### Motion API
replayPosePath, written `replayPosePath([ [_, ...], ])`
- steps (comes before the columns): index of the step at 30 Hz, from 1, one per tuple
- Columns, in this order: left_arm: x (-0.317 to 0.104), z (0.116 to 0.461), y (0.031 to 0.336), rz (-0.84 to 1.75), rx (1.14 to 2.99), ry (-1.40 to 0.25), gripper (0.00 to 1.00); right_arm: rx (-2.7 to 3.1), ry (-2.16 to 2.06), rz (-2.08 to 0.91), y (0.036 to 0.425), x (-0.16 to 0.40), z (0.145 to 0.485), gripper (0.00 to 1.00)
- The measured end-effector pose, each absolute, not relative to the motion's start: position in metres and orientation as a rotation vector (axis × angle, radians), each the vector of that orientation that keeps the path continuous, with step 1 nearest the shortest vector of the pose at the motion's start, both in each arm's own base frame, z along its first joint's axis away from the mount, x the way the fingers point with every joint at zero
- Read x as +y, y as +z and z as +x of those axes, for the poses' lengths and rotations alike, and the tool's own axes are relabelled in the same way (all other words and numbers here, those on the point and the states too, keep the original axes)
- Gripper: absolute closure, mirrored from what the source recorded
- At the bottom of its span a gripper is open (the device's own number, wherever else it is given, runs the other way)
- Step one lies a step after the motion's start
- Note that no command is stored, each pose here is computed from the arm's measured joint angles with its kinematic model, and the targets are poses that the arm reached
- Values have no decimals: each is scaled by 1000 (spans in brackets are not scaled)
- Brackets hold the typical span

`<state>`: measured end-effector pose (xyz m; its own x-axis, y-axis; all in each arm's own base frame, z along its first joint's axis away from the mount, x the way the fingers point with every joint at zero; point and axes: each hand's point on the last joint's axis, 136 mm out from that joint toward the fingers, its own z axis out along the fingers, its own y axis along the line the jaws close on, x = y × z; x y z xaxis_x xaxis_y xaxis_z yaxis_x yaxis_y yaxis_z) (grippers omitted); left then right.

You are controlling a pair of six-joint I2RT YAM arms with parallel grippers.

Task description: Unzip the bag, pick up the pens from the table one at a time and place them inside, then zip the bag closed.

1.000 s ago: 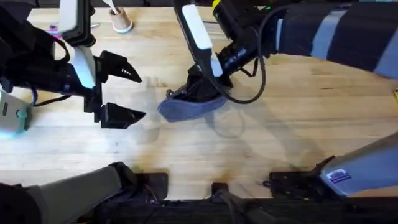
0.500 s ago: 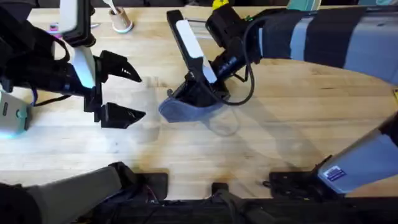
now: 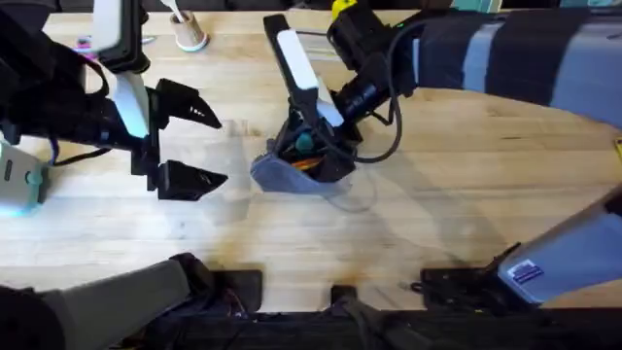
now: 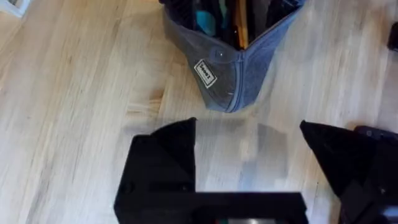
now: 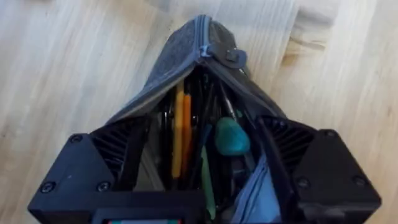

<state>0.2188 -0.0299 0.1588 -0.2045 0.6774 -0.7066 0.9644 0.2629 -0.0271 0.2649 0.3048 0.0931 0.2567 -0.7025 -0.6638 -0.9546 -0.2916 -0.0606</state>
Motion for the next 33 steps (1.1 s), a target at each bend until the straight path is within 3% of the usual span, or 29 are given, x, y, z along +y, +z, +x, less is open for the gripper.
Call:
replayPosePath([
  [9,-30,219,159,1480,1961,-644,8,1594,748,-1877,154,307,264,9],
  [16,-30,219,159,1481,1961,-644,7,1710,1007,-1630,203,318,248,9],
  [23,-30,219,159,1482,1959,-639,7,2041,1347,-1354,205,325,234,9],
  [33,-32,215,160,1494,1949,-656,7,2288,1407,-1085,191,332,251,9],
])
